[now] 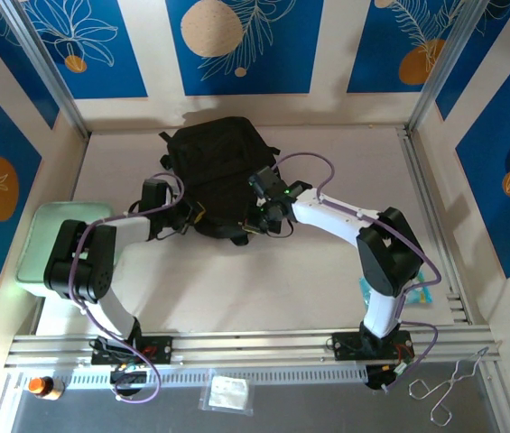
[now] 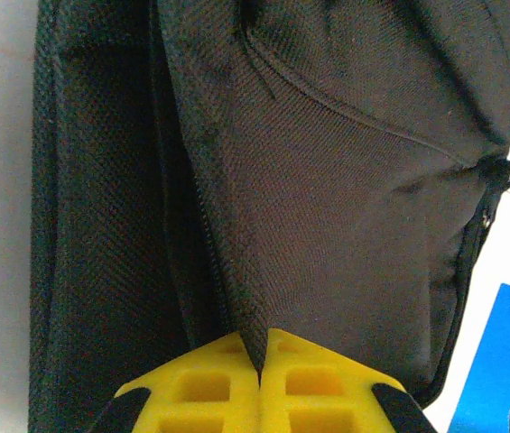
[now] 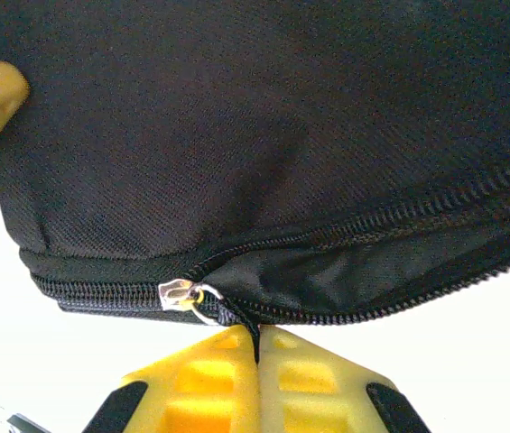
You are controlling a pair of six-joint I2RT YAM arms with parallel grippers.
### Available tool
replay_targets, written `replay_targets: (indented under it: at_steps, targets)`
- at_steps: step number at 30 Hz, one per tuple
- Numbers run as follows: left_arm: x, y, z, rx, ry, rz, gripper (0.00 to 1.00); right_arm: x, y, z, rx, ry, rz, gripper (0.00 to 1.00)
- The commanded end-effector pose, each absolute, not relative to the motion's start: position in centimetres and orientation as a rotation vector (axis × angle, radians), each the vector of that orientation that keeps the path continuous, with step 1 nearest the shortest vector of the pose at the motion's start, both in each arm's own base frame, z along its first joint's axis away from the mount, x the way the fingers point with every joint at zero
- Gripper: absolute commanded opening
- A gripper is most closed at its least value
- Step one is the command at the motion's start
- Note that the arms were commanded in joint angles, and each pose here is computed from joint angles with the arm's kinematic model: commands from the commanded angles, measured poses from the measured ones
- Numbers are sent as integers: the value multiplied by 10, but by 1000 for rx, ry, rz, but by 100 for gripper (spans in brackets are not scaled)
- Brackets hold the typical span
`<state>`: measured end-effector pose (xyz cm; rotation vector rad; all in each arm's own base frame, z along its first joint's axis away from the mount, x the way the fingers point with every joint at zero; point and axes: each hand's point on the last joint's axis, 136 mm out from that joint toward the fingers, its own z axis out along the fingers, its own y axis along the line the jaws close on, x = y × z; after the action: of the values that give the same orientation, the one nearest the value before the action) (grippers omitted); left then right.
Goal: Pack the student bag
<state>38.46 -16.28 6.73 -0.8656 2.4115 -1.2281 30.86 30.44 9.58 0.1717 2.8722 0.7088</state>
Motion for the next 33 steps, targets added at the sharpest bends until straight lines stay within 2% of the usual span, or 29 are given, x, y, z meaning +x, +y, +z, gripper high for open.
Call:
replay_targets:
  at_steps: [1, 7, 11, 16, 27, 30, 33]
  targets:
    - [384, -155, 62, -853, 2446, -1142, 0, 309, 264, 98, 314, 2874, 566, 0]
    - [384, -152, 67, -791, 2471, -1096, 0, 324, 222, 106, 372, 2803, 439, 0]
    - [384, -154, 70, -756, 2484, -1092, 0, 327, 216, 115, 341, 2771, 467, 0]
    - [387, -159, 76, -696, 2495, -1117, 0, 325, 252, 135, 123, 2736, 714, 0]
    - [397, -154, 79, -635, 2534, -1025, 0, 293, 341, 207, -459, 2479, 983, 0]
    - [396, -153, 76, -643, 2538, -1014, 0, 293, 343, 198, -431, 2510, 967, 0]
    - [395, -146, 72, -649, 2548, -956, 0, 307, 315, 169, -241, 2619, 810, 0]
